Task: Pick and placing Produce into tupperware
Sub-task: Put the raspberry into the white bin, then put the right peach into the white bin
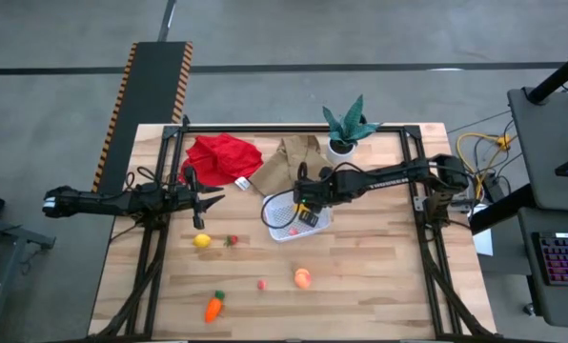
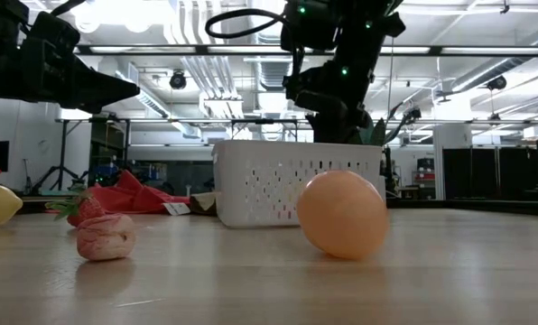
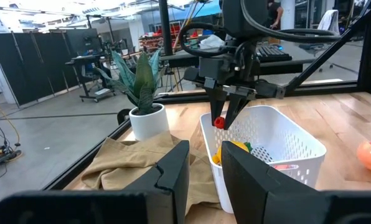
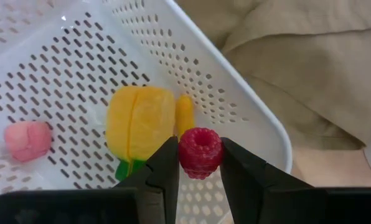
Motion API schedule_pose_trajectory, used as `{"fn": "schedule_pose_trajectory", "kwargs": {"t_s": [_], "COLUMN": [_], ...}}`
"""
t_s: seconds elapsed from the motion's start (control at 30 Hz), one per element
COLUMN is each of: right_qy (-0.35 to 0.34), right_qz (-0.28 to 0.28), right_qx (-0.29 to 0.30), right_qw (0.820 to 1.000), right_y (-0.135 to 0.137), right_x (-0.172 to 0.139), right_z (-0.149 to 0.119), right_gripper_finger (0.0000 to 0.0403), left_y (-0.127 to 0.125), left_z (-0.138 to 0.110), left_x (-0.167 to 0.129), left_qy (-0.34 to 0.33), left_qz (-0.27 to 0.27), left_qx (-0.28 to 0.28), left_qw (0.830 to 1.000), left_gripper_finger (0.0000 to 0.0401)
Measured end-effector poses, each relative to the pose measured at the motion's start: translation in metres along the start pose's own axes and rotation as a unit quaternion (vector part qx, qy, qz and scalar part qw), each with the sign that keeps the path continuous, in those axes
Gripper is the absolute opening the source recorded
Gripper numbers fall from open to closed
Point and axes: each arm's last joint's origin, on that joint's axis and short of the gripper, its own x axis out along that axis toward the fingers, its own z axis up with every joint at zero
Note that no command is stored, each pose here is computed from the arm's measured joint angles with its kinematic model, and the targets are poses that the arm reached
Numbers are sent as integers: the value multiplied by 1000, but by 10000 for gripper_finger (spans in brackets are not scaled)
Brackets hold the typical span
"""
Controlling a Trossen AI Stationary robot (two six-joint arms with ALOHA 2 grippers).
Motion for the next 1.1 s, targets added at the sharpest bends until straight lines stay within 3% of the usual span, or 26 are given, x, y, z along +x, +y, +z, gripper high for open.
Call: {"fn": "schedule_pose_trajectory", "kwargs": {"t_s": [0.7,0.9,1.1], "right_qy": [-5,-51,-86], "right_qz": [6,58,127], "right_qx": [2,-25,-84], "right_qw": [1000,997,985], "right_y": [0,21,52], "right_x": [-4,-39,-81], "right_z": [4,12,-3], "right_gripper_finger": [157,151,144], "left_y": [0,0,0], "left_z": [0,0,0], "left_x": [0,0,0], "left_qy": [1,1,2], "left_qz": [0,0,0], "left_qx": [0,0,0], "left_qw": [1000,1000,1000], "left_gripper_finger": [80,80,80]}}
